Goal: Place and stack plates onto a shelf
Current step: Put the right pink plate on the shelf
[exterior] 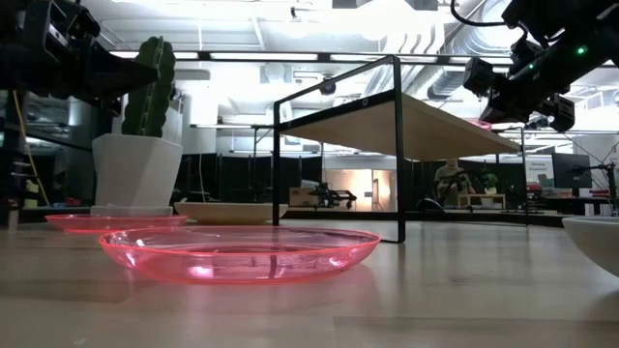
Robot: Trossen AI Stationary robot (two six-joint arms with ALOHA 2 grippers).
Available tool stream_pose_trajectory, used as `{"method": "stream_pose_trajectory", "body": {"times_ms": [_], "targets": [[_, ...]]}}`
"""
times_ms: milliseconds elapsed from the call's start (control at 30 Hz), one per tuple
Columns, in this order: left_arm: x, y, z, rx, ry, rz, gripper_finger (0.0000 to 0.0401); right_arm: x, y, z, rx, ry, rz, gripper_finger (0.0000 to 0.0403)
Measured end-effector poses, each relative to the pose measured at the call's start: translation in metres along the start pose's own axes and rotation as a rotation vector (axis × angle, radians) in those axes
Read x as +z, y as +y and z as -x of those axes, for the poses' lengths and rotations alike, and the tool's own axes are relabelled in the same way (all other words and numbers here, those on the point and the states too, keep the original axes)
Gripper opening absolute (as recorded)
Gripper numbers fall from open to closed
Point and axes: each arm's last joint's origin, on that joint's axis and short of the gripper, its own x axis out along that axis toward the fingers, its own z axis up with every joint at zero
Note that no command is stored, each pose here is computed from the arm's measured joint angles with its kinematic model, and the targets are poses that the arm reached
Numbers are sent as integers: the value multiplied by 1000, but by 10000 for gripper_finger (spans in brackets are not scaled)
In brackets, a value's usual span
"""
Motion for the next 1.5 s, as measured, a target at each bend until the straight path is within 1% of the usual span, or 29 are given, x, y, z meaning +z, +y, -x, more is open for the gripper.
{"method": "stream_pose_trajectory", "body": {"times_ms": [333, 433, 500, 533, 600, 667, 733, 800, 900, 967, 1067, 1133, 1267, 1333, 1400, 1500], "targets": [[0, 0, 0, 0, 0, 0, 0, 1, 0, 0, -13, -23, 2, 0], [0, 0, 0, 0, 0, 0, 0, 5, 4, 1, 29, -18, 6, 2], [0, 0, 0, 0, 0, 0, 0, 11, 10, 3, 116, 1, 32, 8], [0, 0, 0, 0, 0, 0, 0, 14, 14, 4, 183, 14, 41, 11], [0, 0, 0, 0, 0, 0, 0, 20, 23, 7, 343, 38, 65, 16], [0, 0, 0, 0, 0, 0, 0, 24, 32, 10, 538, 75, 83, 18], [0, 0, 0, 0, 0, 0, 0, 25, 38, 13, 698, 127, 71, 18], [0, 0, 0, 0, 0, 0, 0, 22, 41, 15, 795, 207, 53, 15], [0, 0, 0, 0, 0, 0, 0, 11, 46, 16, 861, 317, 65, 4], [0, 0, 0, 0, 0, 0, 0, 4, 53, 18, 865, 374, 114, 2], [0, 0, 0, 0, 0, 0, 0, 7, 72, 24, 846, 415, 203, 1], [0, 0, 0, 0, 0, 0, 0, 9, 85, 27, 801, 433, 299, 0], [0, 0, 0, 0, 0, 0, 0, 16, 111, 29, 669, 456, 490, 0], [0, 0, 0, 0, 0, 0, 0, 14, 120, 27, 606, 487, 583, 0], [0, 0, 0, 0, 0, 0, 0, 11, 131, 25, 579, 512, 657, 0], [0, 0, 0, 0, 1, 0, 0, 5, 146, 22, 584, 538, 767, 0]]}}
